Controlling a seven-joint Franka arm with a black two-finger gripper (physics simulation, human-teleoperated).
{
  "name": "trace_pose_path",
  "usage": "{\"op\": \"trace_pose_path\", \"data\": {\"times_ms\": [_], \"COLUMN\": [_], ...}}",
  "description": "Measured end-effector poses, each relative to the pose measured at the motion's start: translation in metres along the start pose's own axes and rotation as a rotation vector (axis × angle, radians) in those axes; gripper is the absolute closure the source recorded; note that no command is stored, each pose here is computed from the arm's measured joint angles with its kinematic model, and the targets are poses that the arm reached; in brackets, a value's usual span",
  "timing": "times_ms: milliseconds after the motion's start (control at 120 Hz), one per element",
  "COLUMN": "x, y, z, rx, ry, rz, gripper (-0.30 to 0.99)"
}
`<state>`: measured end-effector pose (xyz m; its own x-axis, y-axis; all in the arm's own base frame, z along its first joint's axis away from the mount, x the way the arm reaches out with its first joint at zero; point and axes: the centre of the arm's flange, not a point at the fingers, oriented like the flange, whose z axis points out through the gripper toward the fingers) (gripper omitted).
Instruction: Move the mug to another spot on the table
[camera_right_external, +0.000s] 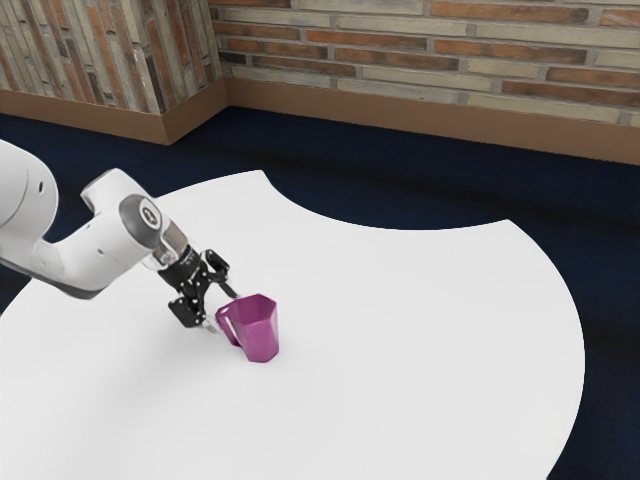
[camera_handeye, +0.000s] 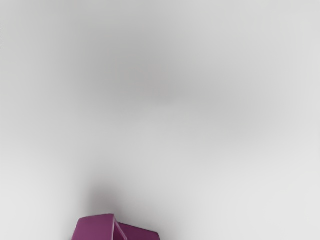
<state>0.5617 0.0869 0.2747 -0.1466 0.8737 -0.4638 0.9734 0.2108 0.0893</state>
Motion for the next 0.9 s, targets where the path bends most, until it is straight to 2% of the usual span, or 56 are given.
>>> {"op": "trace_pose_path", "data": {"times_ms": [225, 425, 608, 808, 900], "x": [0.035, 0.013, -0.041, -0.135, -0.186], "y": [0.020, 0.036, 0.020, 0.017, 0.016], "z": [-0.042, -0.102, -0.169, -0.254, -0.278], "rx": [-0.050, 0.037, 0.115, 0.182, 0.217], "ry": [0.043, 0.106, 0.196, 0.310, 0.336], "rz": [0.022, 0.218, 0.543, 0.981, 1.176], "gripper": [0.00, 0.00, 0.00, 0.00, 0.00]}}
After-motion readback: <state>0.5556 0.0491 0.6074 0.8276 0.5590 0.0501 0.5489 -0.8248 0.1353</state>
